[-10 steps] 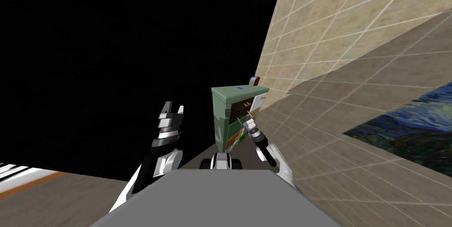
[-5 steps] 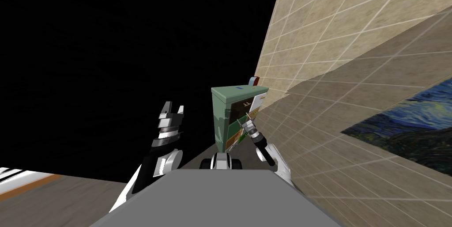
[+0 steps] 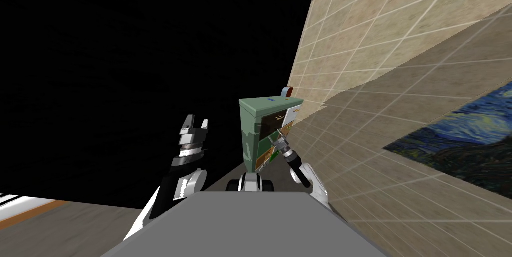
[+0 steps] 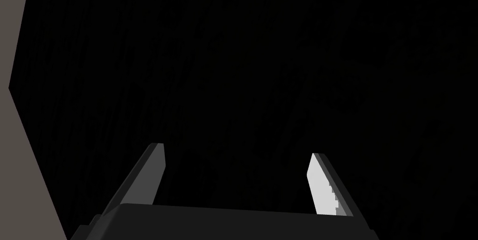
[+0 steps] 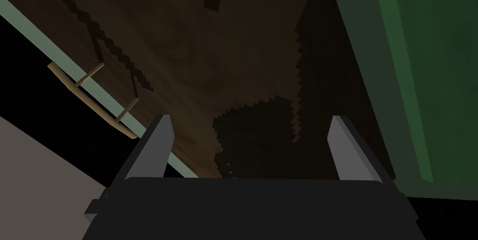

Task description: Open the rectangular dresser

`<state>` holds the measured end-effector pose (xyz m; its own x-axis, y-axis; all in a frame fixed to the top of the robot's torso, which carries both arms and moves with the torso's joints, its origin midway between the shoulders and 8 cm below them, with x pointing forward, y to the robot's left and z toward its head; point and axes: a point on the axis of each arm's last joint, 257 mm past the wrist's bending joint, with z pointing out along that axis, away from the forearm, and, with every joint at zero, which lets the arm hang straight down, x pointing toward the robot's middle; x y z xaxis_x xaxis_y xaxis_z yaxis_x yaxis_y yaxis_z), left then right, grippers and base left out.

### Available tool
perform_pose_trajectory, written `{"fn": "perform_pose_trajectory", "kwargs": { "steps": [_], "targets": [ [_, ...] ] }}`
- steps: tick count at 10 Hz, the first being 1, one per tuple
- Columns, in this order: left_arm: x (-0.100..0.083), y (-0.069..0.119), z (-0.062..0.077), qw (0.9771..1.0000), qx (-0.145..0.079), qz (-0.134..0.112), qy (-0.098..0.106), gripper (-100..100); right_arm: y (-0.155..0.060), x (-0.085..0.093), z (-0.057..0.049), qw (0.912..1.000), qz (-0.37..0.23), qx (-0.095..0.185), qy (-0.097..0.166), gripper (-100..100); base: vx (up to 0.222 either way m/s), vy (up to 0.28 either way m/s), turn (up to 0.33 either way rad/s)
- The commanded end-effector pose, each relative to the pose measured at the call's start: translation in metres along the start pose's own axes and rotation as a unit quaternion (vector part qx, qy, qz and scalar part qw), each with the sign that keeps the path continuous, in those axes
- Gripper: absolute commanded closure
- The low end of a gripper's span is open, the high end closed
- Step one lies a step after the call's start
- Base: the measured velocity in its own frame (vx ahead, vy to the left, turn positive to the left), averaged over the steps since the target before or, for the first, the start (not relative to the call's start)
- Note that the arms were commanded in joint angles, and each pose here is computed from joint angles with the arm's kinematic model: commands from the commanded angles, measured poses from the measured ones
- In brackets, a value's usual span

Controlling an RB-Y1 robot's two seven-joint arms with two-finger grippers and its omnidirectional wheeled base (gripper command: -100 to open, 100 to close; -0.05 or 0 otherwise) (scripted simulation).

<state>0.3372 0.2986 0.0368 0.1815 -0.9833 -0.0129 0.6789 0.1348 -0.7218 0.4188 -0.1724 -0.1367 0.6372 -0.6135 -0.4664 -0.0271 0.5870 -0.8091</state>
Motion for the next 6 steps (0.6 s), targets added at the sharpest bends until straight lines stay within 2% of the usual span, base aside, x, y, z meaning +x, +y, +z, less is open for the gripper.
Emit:
{"fn": "perform_pose_trajectory", "kwargs": {
  "steps": [1, 2, 3, 5, 6],
  "targets": [
    [0.0, 0.0, 0.0, 1.0, 0.0, 0.0, 0.0, 0, 0.013, 0.01, -0.005, 0.9991, -0.038, -0.014, 0.009, -100, 0.0, 0.007, -0.023],
    [0.0, 0.0, 0.0, 1.0, 0.0, 0.0, 0.0, 0, 0.013, 0.01, -0.005, 0.9985, -0.052, -0.014, 0.009, -100, 0.0, 0.005, -0.022],
    [0.0, 0.0, 0.0, 1.0, 0.0, 0.0, 0.0, 0, 0.024, 0.018, -0.01, 0.9973, -0.067, -0.026, 0.016, -100, 0.0, 0.002, -0.022],
    [0.0, 0.0, 0.0, 1.0, 0.0, 0.0, 0.0, 0, 0.024, 0.018, -0.01, 0.996, -0.084, -0.026, 0.015, -100, 0.0, 0.003, -0.01],
    [0.0, 0.0, 0.0, 1.0, 0.0, 0.0, 0.0, 0, 0.035, 0.026, -0.015, 0.9937, -0.103, -0.038, 0.022, -100, 0.0, -0.01, -0.038]
  ]
}}
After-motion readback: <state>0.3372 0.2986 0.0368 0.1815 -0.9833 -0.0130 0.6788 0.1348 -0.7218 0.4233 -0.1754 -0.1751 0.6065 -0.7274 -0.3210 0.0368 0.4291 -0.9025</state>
